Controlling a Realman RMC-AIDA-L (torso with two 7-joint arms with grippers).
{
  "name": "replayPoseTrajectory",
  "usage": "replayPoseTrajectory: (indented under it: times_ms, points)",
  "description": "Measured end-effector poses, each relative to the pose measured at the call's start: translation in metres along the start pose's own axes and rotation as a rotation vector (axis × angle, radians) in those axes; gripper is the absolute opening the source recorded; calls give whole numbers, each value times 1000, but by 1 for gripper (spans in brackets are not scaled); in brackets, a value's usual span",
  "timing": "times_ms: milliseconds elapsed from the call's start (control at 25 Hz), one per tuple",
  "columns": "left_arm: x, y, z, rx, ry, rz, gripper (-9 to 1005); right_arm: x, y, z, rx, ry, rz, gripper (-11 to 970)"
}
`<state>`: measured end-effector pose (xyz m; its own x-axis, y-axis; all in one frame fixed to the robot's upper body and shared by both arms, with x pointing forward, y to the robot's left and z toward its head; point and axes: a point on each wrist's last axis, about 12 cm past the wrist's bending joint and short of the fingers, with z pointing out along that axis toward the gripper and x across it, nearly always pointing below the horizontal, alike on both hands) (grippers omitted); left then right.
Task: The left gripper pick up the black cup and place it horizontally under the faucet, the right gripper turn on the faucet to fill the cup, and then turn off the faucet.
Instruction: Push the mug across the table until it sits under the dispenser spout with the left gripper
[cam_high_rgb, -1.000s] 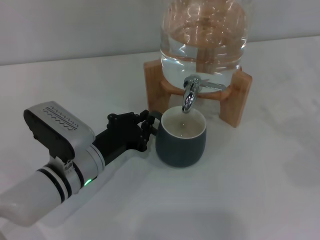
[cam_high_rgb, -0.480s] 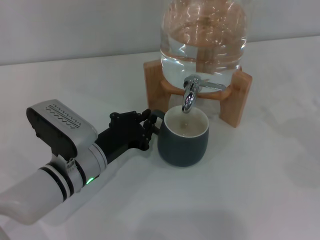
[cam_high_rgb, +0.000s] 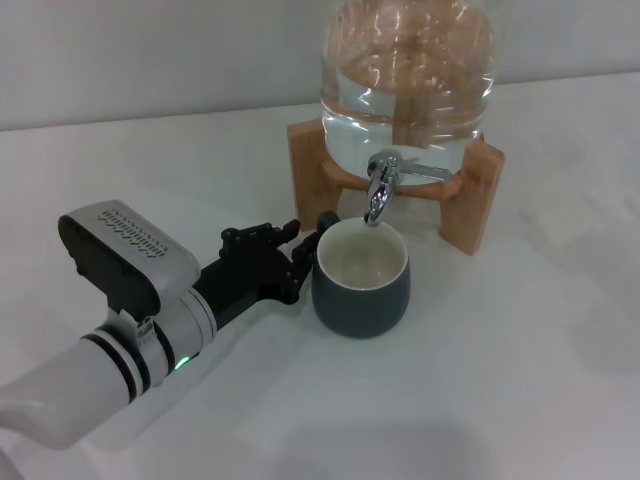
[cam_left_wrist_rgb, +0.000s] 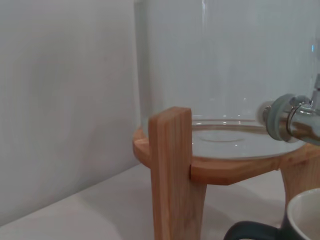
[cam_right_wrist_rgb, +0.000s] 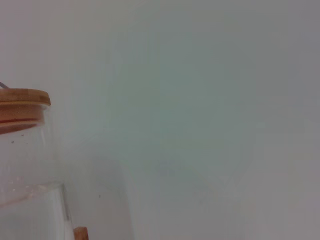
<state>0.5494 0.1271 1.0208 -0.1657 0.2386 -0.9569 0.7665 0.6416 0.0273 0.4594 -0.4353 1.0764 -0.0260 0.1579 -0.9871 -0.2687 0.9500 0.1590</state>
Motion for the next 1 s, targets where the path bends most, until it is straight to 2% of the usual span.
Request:
replayPoseTrajectory:
  times_ms: [680, 840, 1000]
  points:
    - [2, 4, -4, -18, 3, -6, 311, -1, -2, 1, 3, 0, -4, 854]
    - [4, 12, -9, -65, -13, -47, 331, -2, -4, -1, 10, 4, -7, 854]
    - [4, 21, -22, -136, -93, -114, 351, -3, -8, -6, 29, 6, -12, 854]
